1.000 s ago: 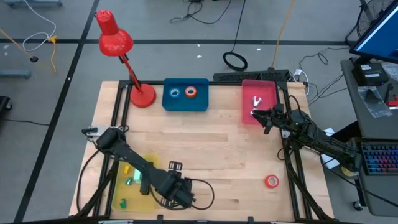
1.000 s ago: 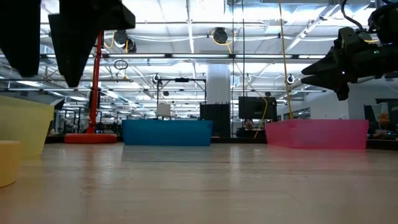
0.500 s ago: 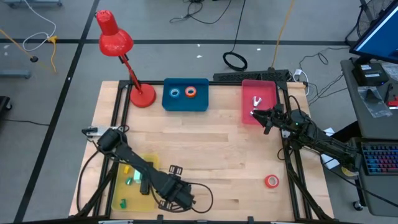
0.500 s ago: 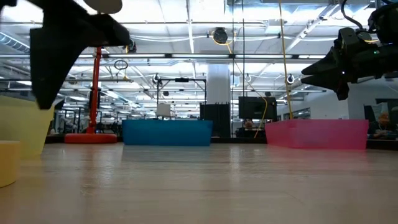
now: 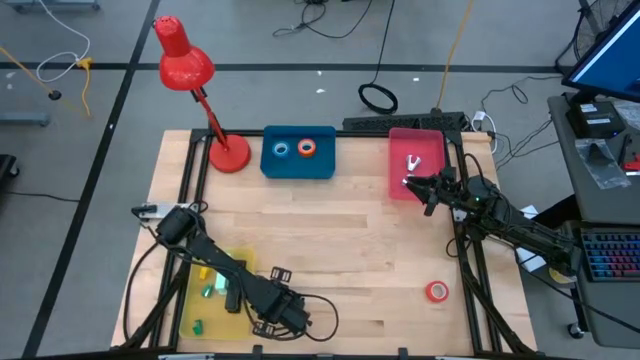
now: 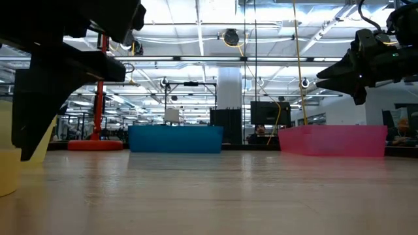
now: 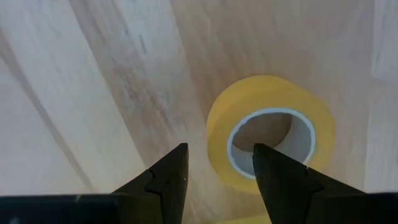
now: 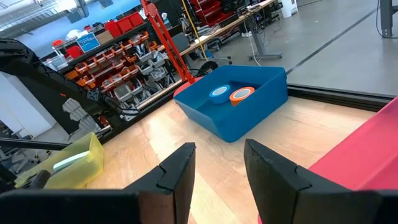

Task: Pick and place Stapler, Stapler remover, tape
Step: Put the yellow tape into the blue bin

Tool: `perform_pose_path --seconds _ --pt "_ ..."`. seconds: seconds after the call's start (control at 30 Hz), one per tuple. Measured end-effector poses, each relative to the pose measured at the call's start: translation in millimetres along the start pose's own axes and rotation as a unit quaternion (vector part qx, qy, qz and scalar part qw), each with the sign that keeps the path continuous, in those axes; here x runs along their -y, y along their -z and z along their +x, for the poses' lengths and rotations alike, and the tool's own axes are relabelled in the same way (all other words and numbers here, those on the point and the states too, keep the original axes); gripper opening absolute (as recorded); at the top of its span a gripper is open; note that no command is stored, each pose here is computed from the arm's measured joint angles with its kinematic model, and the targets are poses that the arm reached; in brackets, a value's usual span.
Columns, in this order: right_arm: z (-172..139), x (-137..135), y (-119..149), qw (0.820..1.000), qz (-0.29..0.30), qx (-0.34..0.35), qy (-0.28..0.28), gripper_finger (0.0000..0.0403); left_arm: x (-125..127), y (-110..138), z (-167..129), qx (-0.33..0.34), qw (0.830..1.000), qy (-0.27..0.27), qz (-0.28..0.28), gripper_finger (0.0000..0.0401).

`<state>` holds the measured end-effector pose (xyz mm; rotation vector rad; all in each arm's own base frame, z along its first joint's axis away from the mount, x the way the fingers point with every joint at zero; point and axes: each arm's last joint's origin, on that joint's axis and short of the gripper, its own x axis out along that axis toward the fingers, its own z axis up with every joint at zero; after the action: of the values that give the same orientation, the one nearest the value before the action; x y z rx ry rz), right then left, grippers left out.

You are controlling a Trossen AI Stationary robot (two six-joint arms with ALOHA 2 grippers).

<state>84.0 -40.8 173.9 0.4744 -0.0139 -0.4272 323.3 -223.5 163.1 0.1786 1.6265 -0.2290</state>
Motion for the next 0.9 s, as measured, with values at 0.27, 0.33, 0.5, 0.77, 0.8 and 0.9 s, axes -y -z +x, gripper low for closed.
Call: perform_pose_path --seconds 0.27,0.33,0.5,0.77,0.8,0.9 --pt "0.0 0.0 0.0 1.0 0.0 0.0 0.0 0.013 -5.2 -2.3 13.1 0.016 1.0 0.021 -0.006 0.0171" --pt "0.0 0.0 0.0 1.0 0.0 0.0 0.0 0.013 -7.7 -2.8 14.3 0.016 0.999 0.026 -0.01 0.0157" --pt "0.0 0.0 0.0 1.0 0.0 0.0 0.0 0.013 -20.1 -7.4 10.7 0.01 0.998 0.058 -0.034 0.0078" --pt "0.0 -0.2 -0.3 1.0 0.005 0.001 -0.002 0.013 -70.2 -7.7 -36.6 0.066 0.988 0.097 -0.105 0.0035" --pt "0.0 -0.3 -0.4 1.0 0.006 0.002 -0.002 0.013 -79.6 -5.5 -47.7 0.085 0.986 0.088 -0.116 0.0035" --pt "0.0 -0.3 -0.5 1.0 0.006 0.002 -0.003 0.013 -113.5 7.2 -83.5 0.146 0.977 0.021 -0.154 0.0035"
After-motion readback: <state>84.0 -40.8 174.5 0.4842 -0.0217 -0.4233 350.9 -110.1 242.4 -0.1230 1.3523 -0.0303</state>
